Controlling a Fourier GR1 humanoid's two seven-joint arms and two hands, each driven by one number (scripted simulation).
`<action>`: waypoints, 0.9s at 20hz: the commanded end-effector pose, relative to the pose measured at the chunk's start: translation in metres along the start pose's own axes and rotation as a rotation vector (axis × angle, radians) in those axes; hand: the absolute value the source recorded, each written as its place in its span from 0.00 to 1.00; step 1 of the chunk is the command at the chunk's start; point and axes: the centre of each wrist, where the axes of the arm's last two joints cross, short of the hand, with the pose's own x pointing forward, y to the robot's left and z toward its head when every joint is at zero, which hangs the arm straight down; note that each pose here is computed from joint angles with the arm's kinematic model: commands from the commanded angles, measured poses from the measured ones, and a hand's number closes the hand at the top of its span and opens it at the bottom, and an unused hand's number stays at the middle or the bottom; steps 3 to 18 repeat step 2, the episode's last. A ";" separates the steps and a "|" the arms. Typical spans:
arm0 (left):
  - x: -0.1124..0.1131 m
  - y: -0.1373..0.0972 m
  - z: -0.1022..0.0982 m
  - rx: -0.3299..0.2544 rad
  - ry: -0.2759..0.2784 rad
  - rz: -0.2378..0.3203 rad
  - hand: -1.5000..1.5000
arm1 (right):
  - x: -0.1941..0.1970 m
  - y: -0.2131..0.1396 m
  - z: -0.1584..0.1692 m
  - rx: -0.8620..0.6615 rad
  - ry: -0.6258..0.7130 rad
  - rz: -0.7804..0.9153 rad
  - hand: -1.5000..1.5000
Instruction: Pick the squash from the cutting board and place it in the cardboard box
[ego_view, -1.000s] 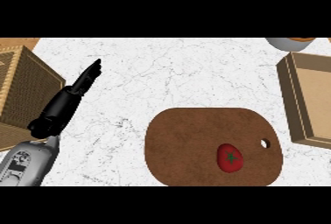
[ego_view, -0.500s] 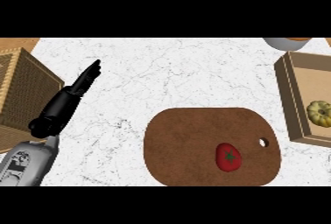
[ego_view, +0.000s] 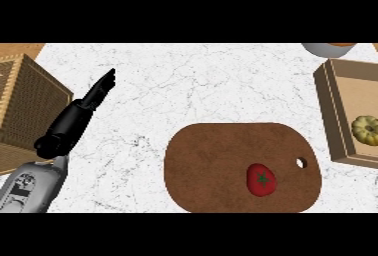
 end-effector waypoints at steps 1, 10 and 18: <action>0.006 0.000 -0.005 0.014 -0.015 0.009 0.50 | -0.004 -0.015 0.017 0.008 -0.104 -0.281 0.00; 0.000 -0.008 0.001 0.006 -0.009 0.012 0.50 | 0.012 -0.032 0.021 -0.024 -0.108 -0.278 0.00; 0.000 -0.008 0.001 0.006 -0.009 0.012 0.50 | 0.012 -0.032 0.021 -0.024 -0.108 -0.278 0.00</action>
